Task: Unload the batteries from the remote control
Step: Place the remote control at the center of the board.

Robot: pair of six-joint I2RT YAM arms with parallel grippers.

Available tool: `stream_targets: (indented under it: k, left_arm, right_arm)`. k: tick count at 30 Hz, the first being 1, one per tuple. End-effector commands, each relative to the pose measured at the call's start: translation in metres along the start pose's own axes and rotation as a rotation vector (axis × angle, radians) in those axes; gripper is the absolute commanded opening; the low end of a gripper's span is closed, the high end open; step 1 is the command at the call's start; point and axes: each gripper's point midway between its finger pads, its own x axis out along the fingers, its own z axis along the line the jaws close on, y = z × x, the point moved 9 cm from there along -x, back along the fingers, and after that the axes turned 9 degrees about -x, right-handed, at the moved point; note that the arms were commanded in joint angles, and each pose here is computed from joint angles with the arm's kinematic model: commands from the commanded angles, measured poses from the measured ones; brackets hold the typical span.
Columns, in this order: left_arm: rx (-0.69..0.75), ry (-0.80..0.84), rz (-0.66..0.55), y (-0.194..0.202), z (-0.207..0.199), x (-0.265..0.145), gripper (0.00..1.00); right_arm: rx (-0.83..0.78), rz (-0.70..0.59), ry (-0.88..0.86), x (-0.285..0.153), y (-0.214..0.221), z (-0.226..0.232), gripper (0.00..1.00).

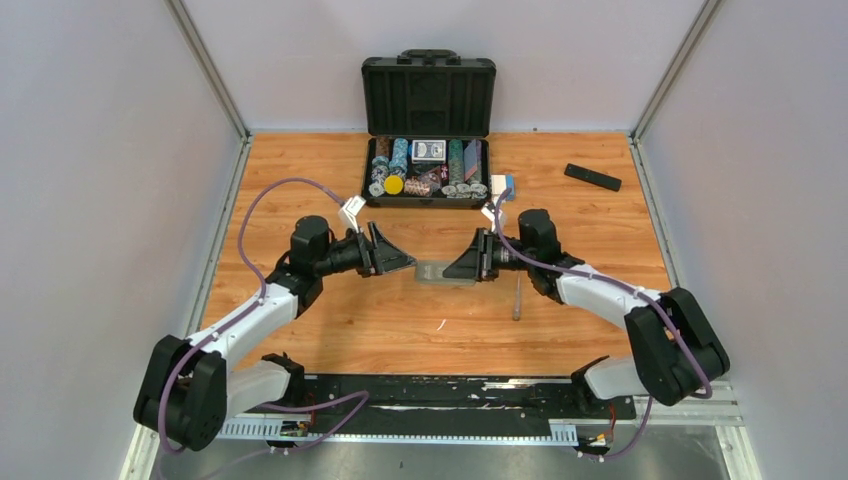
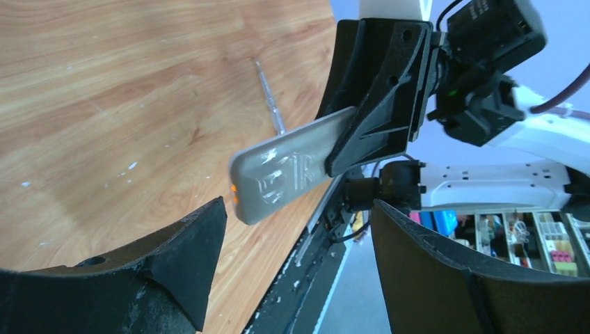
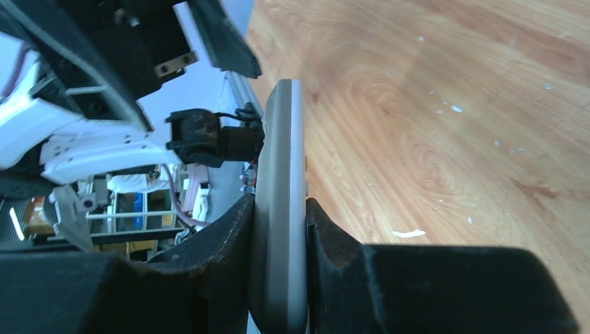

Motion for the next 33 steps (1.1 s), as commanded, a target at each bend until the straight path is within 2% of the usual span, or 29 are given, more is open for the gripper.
stream_targets:
  k: [1,4,8,14,24,33]
  left_arm:
    - [0.083,-0.098,-0.011,-0.003,0.001,-0.005,0.85]
    - [0.082,-0.162,0.006,0.002,0.010,-0.009,0.86]
    - [0.058,-0.237,0.025,0.010,0.022,-0.012,0.87]
    - [0.046,-0.276,0.022,0.013,0.028,-0.014,0.88]
    - [0.043,-0.304,0.030,0.013,0.030,-0.015,0.89]
    - [0.042,-0.306,0.029,0.011,0.029,-0.014,0.89]
  right_arm:
    - [-0.013,0.091,0.136,0.014,-0.003,-0.011,0.03]
    - [0.051,0.161,0.094,0.026,0.010,-0.017,0.03]
    - [0.077,0.268,0.129,0.046,0.027,-0.025,0.03]
    - [0.102,0.330,0.198,0.063,0.042,-0.031,0.06]
    - [0.109,0.402,0.364,0.059,0.053,-0.051,0.27]
    - [0.068,0.401,0.411,0.055,0.050,-0.050,0.38]
